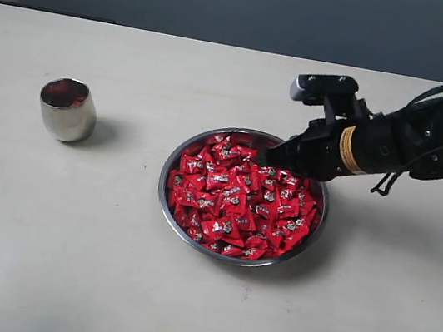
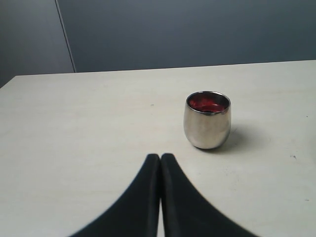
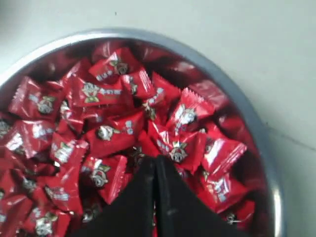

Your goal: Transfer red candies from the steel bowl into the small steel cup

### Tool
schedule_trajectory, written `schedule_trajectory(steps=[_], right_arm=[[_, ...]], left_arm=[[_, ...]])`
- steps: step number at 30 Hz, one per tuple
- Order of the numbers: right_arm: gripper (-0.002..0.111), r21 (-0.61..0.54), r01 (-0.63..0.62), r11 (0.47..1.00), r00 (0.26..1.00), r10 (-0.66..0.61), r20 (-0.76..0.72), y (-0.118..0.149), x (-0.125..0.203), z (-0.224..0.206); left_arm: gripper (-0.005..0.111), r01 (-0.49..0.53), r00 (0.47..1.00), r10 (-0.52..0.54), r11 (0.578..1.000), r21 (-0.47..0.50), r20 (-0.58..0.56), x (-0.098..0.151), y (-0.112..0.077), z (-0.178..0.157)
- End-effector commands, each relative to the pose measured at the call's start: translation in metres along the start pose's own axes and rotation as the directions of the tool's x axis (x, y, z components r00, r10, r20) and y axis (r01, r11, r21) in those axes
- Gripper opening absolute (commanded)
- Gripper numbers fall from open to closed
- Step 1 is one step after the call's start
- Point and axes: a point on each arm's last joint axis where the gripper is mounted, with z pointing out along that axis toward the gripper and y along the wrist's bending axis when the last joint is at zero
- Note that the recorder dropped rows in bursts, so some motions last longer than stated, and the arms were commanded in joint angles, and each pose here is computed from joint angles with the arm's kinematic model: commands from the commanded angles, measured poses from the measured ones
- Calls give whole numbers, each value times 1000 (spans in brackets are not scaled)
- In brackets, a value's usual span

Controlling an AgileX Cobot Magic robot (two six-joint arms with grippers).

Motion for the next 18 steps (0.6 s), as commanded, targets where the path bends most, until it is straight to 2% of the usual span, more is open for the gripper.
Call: schedule_trajectory(steps=[1,5,12,18], right_arm=[[-1,40,55,998,988,-60,141,18,-23,-42],[-1,47,-1,999,980,-9,201,21,-31,-58],[-1,115,-8,993,973,-19,230,16,-35,-63],[-1,304,1,953,960,-86,267,0,-40,-69]], left_arm=[[0,5,1000,-5,1000,0,2,1,0,0],[0,5,1000,-5,1000,0,2,1,0,0],[0,5,1000,-5,1000,0,2,1,0,0],[0,5,1000,-5,1000,0,2,1,0,0]])
